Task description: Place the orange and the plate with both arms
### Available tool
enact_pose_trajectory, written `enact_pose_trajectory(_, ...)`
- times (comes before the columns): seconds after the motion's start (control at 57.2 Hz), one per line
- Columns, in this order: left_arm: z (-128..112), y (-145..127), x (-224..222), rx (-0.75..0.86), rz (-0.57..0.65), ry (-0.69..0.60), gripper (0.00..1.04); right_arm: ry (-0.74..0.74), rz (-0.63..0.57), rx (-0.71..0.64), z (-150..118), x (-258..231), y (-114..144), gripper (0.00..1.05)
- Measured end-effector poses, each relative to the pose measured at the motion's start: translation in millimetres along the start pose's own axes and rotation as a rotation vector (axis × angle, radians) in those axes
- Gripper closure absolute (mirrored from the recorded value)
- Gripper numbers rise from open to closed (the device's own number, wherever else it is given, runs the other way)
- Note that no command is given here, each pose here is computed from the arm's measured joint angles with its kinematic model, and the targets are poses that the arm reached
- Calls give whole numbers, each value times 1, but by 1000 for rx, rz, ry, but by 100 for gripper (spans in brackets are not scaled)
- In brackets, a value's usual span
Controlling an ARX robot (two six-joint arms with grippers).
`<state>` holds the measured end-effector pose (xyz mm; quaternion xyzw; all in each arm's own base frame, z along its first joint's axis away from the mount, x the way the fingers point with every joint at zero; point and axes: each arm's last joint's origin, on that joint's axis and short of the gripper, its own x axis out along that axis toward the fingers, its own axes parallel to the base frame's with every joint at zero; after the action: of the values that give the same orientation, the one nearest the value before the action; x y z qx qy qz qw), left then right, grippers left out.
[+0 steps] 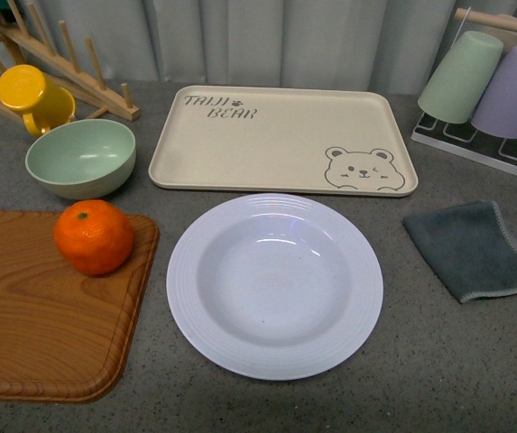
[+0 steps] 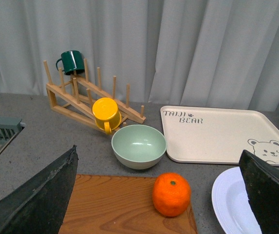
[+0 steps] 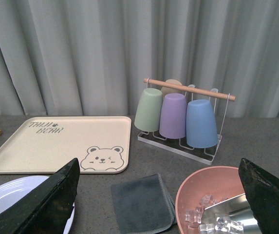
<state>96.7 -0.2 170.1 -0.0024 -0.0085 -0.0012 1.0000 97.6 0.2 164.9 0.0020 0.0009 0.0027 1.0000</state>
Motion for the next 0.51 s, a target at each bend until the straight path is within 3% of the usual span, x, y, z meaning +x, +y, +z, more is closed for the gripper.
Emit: enact_pose_trajectory(0.507,0,0,0,0,0,0,6,0,0,0,0,0,0,9)
